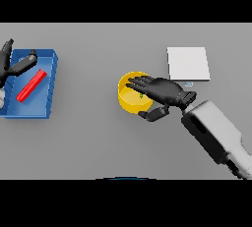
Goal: Pick up the red beaker and tilt it to pour out 1 green nut into yellow bowl. Pick up the yellow bowl and place it on the metallic measuring scale.
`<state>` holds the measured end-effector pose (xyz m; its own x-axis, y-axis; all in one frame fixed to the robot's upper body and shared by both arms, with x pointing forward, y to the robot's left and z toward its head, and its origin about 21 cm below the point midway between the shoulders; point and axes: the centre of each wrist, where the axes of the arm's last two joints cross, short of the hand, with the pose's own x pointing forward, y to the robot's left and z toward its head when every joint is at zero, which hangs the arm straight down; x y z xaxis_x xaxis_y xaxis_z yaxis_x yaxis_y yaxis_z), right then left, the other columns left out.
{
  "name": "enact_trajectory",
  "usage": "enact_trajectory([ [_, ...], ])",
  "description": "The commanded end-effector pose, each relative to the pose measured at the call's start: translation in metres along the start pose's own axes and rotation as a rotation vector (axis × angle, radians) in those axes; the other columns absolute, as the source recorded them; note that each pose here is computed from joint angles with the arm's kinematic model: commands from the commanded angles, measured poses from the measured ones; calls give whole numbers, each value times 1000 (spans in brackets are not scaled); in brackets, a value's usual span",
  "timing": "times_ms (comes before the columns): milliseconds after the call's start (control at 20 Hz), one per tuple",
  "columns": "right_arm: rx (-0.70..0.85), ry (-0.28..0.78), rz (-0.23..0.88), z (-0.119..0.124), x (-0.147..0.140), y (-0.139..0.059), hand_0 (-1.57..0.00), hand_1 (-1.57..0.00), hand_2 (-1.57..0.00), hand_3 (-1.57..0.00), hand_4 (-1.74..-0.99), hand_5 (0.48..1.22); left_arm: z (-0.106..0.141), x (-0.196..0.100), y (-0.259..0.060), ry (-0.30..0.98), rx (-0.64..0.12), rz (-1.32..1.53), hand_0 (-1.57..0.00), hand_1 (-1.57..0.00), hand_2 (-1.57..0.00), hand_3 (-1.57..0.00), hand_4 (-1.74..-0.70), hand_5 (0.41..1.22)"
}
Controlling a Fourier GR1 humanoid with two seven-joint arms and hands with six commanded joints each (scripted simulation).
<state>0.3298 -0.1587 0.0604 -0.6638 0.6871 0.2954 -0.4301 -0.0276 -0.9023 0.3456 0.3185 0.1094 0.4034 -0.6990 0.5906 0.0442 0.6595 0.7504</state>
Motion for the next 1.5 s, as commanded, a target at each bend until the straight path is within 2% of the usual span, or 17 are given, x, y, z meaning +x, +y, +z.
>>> enact_trajectory([
  [0, 12, -5, 1, -5, 1, -3, 1, 1, 1, 1, -1244, 685, 0, 0, 0, -5, -3, 2, 1, 1, 1, 1, -795, 725],
  [350, 140, 4, 34, -20, -2, 6, 1, 1, 1, 1, -1295, 671, 3, -1, 2, -20, -4, -8, 1, 1, 1, 1, -798, 735],
  [450, 153, 25, 52, -25, -3, 1, 1, 1, 1, 1, -1303, 674, 3, 2, 8, -11, 9, -5, 1, 1, 1, 1, -799, 738],
  [700, 210, 21, 88, -33, 6, 6, 1, 1, -4, -11, -1308, 729, -1, -1, 3, -11, 0, -11, 1, 1, 1, 1, -793, 729],
  [800, 225, 43, 93, -35, 6, 8, -16, -40, -68, -94, -1339, 784, 0, -1, 3, -20, 1, -12, 1, 1, 1, 1, -792, 725],
  [850, 228, 42, 109, -35, 5, 9, -93, -107, -133, -160, -1362, 820, 0, 0, 5, -28, 3, -9, 1, 1, 1, 1, -792, 723],
  [900, 235, 30, 120, -33, 5, 7, -258, -236, -233, -249, -1387, 900, 1, 0, 3, -25, 3, -7, 1, 1, 1, 1, -793, 722],
  [950, 241, 28, 119, -34, 6, 8, -508, -437, -388, -359, -1425, 964, -1, 1, 10, -15, 17, -7, 1, 1, 1, 1, -793, 723],
  [1000, 254, 26, 111, -33, 6, 6, -721, -664, -624, -472, -1488, 1016, 2, -1, 9, -21, 10, -1, 1, 1, 1, 1, -795, 725],
  [1100, 284, 23, 104, -33, 5, 6, -1027, -991, -965, -691, -1571, 1090, 3, 1, 9, -20, 14, 6, 1, 1, 1, 1, -800, 727],
  [1150, 296, 17, 95, -32, 3, 4, -1136, -1107, -1086, -867, -1604, 1116, 2, 1, 8, -17, 14, 2, 1, 1, 1, 1, -799, 728],
  [1250, 309, 18, 84, -34, 4, 1, -1292, -1274, -1261, -1019, -1649, 1154, 2, -2, 6, -10, 8, -1, 1, 1, 1, 1, -799, 727],
  [1300, 311, 17, 81, -33, 4, 1, -1348, -1333, -1283, -1092, -1667, 1167, 4, -2, 8, -16, 15, 1, 1, 1, 1, 1, -800, 726],
  [1450, 300, 1, 75, -29, 2, 2, -1457, -1449, -1387, -1170, -1703, 1193, 4, 2, 10, -26, 16, 7, 1, 1, 1, 1, -804, 726],
])
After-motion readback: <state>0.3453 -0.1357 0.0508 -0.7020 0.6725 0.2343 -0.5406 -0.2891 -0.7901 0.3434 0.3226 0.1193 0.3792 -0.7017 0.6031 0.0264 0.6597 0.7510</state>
